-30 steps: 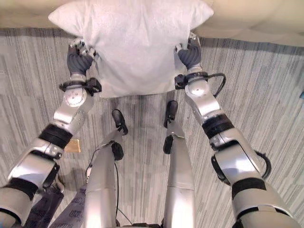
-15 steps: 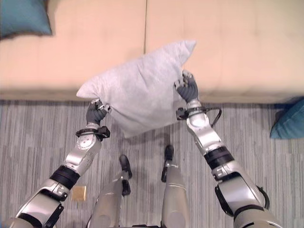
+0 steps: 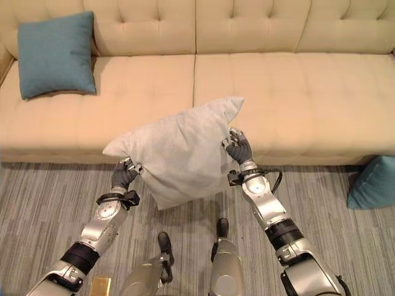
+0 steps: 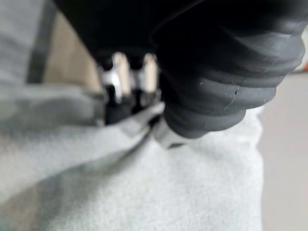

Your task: Pick up all the scattered cushions and arrange them neatly on the sofa.

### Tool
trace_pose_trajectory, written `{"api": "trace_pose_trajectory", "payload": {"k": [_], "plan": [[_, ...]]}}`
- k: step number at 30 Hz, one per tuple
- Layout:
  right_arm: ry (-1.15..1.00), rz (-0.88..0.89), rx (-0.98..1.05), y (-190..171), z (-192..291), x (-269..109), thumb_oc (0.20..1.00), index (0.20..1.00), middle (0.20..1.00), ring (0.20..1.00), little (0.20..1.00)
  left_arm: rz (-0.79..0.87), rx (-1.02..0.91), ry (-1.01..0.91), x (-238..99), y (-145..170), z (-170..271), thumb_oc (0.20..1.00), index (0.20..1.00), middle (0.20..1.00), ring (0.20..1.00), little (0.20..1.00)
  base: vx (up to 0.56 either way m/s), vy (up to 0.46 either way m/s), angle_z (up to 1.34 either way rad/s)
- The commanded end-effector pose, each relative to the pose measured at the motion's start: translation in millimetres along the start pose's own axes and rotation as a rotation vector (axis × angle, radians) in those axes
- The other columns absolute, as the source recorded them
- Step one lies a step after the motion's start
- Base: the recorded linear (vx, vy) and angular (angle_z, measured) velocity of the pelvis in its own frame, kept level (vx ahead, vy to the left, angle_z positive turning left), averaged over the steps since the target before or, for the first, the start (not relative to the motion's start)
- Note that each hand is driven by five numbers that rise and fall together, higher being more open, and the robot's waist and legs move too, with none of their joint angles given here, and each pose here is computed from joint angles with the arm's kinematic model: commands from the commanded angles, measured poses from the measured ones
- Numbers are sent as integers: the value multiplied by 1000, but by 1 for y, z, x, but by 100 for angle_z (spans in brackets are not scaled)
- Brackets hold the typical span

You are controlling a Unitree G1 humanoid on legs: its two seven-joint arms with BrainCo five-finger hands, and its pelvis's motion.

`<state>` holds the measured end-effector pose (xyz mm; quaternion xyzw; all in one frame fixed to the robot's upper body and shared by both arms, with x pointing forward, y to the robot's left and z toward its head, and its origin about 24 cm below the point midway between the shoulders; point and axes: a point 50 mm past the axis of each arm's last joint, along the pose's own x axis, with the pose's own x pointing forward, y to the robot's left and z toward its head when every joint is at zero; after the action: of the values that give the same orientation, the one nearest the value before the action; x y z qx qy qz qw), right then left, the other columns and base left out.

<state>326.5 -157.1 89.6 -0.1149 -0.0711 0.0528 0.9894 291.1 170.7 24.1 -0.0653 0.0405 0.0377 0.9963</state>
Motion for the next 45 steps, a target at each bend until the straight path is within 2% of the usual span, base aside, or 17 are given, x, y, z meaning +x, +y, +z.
{"api": "trace_pose_trajectory", "payload": {"k": [1, 15, 27, 31, 37, 45], "plan": [[-261, 200, 102, 49, 52, 2, 200, 200, 200, 200, 200, -284, -2, -242, 0, -59, 44, 200, 200, 200, 200, 200, 92, 282, -51], [-226, 263, 103, 55, 44, -2, 200, 200, 200, 200, 200, -224, -12, -204, 0, -45, 35, 200, 200, 200, 200, 200, 137, -18, -14], [-248, 259, 90, 49, 47, -8, 200, 200, 200, 200, 200, -317, -107, -166, -2, -75, 30, 200, 200, 200, 200, 200, 179, -172, 37], [-243, 247, 78, 50, 45, -7, 200, 200, 200, 200, 200, -325, -96, -178, -1, -81, 32, 200, 200, 200, 200, 200, 200, 65, 9], [-244, 276, 88, 65, 49, -1, 200, 200, 200, 200, 200, -299, -84, -200, 2, -72, 38, 200, 200, 200, 200, 200, 136, 195, -92], [-229, 256, 109, 57, 47, 0, 200, 200, 200, 200, 200, -275, -38, -207, 5, -65, 39, 200, 200, 200, 200, 200, 147, 171, -44]]}}
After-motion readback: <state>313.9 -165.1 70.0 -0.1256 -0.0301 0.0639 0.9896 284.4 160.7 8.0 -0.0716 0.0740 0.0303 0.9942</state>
